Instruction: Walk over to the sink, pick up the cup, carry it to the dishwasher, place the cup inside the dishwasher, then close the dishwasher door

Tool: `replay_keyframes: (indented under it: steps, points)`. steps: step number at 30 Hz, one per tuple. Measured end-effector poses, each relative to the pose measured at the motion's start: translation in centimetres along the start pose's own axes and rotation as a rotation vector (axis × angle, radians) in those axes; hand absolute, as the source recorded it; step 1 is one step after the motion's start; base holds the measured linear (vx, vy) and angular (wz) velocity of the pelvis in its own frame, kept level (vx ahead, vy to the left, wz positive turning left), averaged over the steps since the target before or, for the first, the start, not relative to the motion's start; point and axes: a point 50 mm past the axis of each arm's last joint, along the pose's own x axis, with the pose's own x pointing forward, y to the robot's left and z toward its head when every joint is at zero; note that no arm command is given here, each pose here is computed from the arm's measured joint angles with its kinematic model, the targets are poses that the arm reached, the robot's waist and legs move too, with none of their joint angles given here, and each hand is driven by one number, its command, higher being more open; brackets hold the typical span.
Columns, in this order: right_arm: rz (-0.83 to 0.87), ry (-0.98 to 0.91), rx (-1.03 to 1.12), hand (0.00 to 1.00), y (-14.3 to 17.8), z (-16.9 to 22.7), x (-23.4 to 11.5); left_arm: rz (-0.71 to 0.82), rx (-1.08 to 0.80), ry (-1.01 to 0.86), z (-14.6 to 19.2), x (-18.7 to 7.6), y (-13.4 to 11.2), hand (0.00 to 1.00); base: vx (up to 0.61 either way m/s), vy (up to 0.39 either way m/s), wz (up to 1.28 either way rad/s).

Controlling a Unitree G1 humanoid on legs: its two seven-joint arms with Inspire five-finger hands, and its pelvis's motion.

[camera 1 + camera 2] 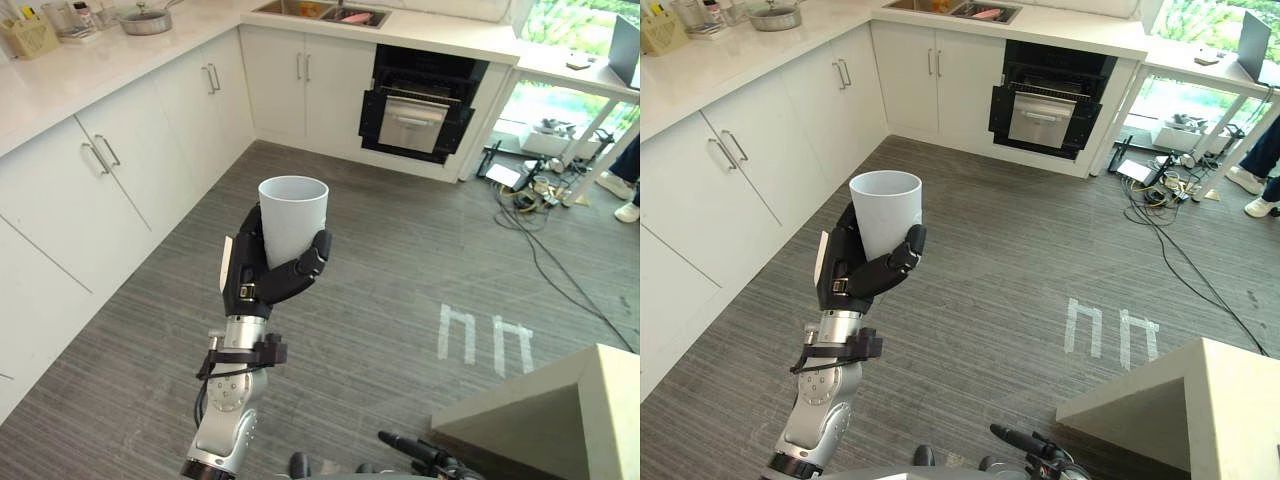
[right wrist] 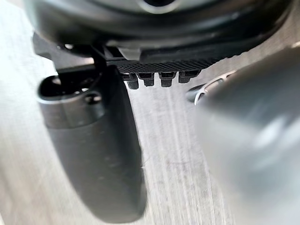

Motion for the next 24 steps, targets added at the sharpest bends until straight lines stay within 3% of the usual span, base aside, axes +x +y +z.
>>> replay_keyframes:
  steps: [6,15,24]
  points:
    - [0.055,-0.027,-0.019,1.00,-1.6,-2.3,-1.1,0.103,-0.021,0.054,-0.9,-0.8,2.8,0.00,0.02,-0.021,0.09]
    - [0.077,-0.019,-0.084,1.00,-1.5,-2.2,-0.9,0.140,0.002,0.102,-1.3,-2.3,3.5,0.00,-0.03,-0.035,0.10]
    - [0.005,-0.076,-0.112,1.00,-1.9,-2.2,-1.2,0.299,0.075,0.073,-0.9,-2.3,4.3,0.00,-0.04,-0.017,0.08]
